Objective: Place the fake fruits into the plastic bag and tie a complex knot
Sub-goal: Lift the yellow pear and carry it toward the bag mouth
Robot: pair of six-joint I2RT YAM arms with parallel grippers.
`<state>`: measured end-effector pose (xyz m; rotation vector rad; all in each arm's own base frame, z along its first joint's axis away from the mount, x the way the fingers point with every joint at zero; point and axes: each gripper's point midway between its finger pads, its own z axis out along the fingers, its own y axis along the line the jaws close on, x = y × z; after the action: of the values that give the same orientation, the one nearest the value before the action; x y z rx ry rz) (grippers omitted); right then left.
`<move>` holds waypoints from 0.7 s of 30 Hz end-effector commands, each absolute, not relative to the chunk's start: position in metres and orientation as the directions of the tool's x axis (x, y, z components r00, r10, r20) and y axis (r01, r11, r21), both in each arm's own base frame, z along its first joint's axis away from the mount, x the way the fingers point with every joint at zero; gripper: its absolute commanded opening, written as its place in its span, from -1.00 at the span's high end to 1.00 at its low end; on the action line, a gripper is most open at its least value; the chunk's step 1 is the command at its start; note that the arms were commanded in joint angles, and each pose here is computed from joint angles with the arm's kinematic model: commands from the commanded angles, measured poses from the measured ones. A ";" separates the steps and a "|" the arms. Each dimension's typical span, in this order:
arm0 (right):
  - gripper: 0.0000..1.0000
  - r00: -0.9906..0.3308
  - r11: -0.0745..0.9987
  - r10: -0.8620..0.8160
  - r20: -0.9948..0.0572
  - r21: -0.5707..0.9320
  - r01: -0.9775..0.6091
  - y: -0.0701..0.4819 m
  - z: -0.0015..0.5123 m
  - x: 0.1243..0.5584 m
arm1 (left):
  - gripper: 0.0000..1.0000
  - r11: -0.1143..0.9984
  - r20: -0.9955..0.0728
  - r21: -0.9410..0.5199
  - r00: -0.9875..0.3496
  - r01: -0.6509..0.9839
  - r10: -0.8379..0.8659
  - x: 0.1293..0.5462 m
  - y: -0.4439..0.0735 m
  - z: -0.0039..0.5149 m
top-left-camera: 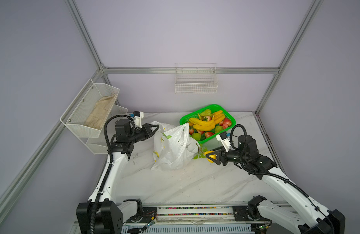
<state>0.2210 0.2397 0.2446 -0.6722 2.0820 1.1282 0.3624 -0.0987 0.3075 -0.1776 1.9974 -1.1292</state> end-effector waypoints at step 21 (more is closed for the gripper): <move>0.45 -0.637 0.655 -0.294 -0.712 0.335 -0.677 0.251 0.250 0.261 | 1.00 0.587 -0.603 -0.754 -0.665 0.295 -0.441 0.359 -0.111 0.302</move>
<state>0.2677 0.2594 0.2492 -0.7152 2.2198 0.9013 0.3616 -0.1082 0.3042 -0.1529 2.0126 -1.1434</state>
